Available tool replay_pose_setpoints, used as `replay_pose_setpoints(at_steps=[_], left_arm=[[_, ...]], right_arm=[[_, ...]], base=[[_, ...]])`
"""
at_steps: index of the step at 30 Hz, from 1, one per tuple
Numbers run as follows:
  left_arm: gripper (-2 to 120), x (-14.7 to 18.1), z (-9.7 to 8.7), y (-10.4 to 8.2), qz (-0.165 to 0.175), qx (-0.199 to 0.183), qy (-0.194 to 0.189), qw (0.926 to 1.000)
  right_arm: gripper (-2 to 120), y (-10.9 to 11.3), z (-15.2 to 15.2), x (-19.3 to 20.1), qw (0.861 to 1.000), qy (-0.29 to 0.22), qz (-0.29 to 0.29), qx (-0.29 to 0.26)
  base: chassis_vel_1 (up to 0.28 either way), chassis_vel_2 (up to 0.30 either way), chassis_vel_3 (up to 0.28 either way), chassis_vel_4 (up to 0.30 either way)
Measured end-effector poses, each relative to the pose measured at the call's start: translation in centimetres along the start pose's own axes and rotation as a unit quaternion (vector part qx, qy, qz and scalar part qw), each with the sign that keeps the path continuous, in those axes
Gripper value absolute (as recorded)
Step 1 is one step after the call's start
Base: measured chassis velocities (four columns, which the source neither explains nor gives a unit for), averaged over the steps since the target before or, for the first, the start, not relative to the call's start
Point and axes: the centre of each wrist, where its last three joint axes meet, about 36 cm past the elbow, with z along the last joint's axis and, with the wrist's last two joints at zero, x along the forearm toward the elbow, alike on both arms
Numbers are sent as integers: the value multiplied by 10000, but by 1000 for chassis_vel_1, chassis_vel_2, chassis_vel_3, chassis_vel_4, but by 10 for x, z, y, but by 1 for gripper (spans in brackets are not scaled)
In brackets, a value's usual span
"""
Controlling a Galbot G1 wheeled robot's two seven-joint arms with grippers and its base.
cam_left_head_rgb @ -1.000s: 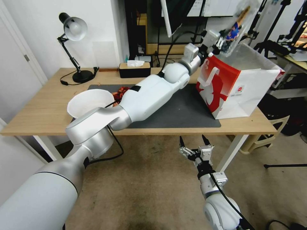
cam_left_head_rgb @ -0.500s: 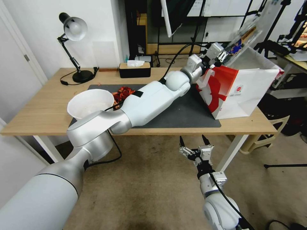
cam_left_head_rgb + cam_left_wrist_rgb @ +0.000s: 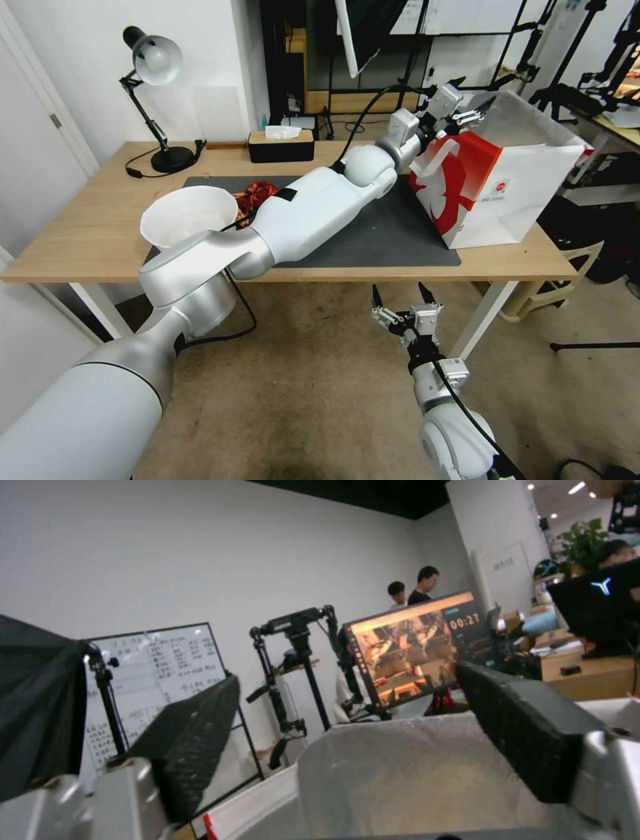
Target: Close the takeout container lid, then place the container into the takeout bag.
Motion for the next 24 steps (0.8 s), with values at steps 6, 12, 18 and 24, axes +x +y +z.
replay_pose_setpoints(at_steps=[6, 12, 18, 24], left_arm=[[99, -2, -13, -6, -195, 245, -93, 9995], [100, -2, -33, -26, -295, 498, -182, 9982], [100, 43, -41, -19, -837, 626, 344, 9939], [100, 124, -30, -13, -1423, 507, 997, 9835]], right_arm=[[100, 1, 1, 0, 10000, 7, 6, -5], [100, 0, 0, 0, 10000, -3, 2, -1], [100, 0, -1, 0, 10000, -11, 29, -7], [100, -3, -4, 2, 10000, -38, 68, 8]], base=[[0, 0, 0, 0], [0, 0, 0, 0], [0, 0, 0, 0], [0, 0, 0, 0]])
